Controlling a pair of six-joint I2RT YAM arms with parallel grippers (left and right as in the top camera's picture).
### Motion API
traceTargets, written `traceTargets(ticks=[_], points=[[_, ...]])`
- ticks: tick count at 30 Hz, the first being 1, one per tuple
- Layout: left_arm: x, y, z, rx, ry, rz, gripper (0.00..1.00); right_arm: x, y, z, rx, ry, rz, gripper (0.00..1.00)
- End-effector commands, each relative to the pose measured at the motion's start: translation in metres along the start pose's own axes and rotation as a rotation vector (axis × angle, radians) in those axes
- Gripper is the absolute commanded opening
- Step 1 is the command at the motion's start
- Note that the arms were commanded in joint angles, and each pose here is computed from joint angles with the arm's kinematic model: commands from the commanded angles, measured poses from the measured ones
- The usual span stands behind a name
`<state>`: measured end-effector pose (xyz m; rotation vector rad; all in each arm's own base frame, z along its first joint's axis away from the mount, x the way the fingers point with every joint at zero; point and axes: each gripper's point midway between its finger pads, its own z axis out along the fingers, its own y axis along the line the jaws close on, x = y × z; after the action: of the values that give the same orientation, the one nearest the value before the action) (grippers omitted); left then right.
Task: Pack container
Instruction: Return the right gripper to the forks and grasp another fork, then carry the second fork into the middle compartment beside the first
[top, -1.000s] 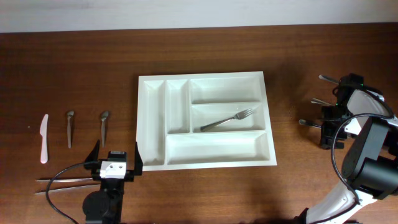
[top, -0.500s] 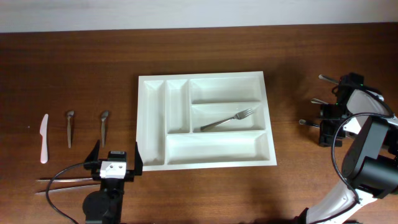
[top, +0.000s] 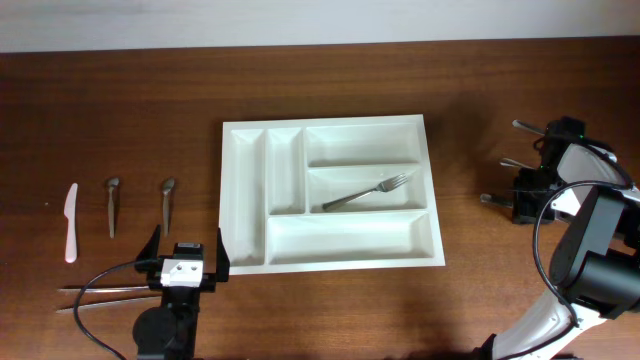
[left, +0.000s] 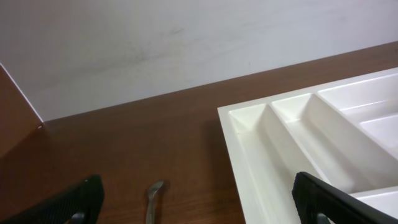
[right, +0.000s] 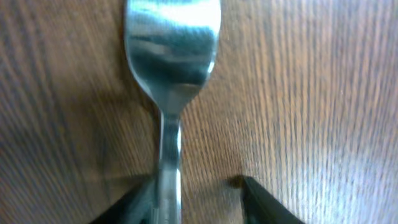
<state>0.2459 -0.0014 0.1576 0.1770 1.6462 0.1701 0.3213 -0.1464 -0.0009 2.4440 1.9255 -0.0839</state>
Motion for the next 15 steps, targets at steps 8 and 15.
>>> traceTargets(ticks=[8, 15], points=[[0.001, -0.001, 0.0, 0.005, -0.004, -0.011, 0.99, 0.004, -0.007, 0.006, 0.037, 0.012, -0.006, 0.04], [0.001, -0.001, 0.0, 0.005, -0.004, -0.011, 0.99, -0.003, 0.01, -0.043, 0.024, 0.003, -0.005, 0.04]])
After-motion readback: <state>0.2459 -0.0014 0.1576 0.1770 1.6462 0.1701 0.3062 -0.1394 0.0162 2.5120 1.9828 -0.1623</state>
